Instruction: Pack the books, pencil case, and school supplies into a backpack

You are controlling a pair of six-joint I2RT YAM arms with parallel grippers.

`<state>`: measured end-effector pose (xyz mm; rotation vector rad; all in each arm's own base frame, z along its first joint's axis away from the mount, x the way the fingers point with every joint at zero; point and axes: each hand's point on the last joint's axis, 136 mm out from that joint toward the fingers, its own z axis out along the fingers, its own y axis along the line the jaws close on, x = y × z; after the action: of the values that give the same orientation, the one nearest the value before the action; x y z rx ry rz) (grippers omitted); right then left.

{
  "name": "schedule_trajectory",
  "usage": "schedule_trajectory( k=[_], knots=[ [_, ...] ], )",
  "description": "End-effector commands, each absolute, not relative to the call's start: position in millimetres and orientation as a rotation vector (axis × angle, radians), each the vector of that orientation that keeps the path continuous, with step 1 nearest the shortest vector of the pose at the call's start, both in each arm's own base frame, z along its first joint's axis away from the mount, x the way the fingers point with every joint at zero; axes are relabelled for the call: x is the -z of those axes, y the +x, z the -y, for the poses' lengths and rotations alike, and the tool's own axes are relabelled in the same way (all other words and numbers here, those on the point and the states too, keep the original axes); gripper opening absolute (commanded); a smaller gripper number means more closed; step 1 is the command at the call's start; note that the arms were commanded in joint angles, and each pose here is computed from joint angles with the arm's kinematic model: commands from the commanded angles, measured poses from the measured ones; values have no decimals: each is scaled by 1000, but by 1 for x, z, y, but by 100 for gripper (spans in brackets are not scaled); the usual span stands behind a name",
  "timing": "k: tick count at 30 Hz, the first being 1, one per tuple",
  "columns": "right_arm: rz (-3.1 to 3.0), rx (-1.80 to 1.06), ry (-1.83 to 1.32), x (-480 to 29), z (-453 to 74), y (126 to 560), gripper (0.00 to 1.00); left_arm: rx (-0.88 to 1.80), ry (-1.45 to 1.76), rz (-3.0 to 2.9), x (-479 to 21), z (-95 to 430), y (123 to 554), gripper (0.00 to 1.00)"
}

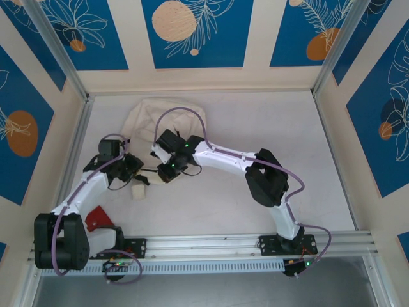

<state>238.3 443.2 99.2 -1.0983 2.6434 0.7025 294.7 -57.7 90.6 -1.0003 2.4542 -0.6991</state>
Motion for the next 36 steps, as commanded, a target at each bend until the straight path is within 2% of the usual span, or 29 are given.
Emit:
schedule_trajectory(
  k=[1, 3, 12, 19, 22, 25, 30, 36],
  knots=[
    [-2748, -400, -1101, -102, -397, 237, 0, 583, -1000, -2487, -75, 44, 287, 5],
    [-2789, -266, -1092, -95, -377, 241, 0, 550, -997, -2502, -71, 41, 283, 0],
    [-2785, 142, -1024, -85, -323, 284, 0, 439, -975, -2540, -65, 31, 271, 0],
    [-2777, 205, -989, -82, -310, 311, 0, 419, -971, -2558, -62, 29, 265, 0],
    [-2783, 117, -1003, -88, -317, 305, 0, 426, -964, -2560, -62, 30, 266, 0],
    [-2793, -105, -1047, -97, -337, 287, 0, 475, -936, -2554, -64, 36, 270, 0],
    [-2741, -556, -1146, -127, -393, 247, 0, 577, -900, -2540, -69, 48, 278, 0],
    [-2675, -815, -1258, -145, -443, 208, 0, 658, -888, -2520, -72, 61, 288, 0]
  ],
)
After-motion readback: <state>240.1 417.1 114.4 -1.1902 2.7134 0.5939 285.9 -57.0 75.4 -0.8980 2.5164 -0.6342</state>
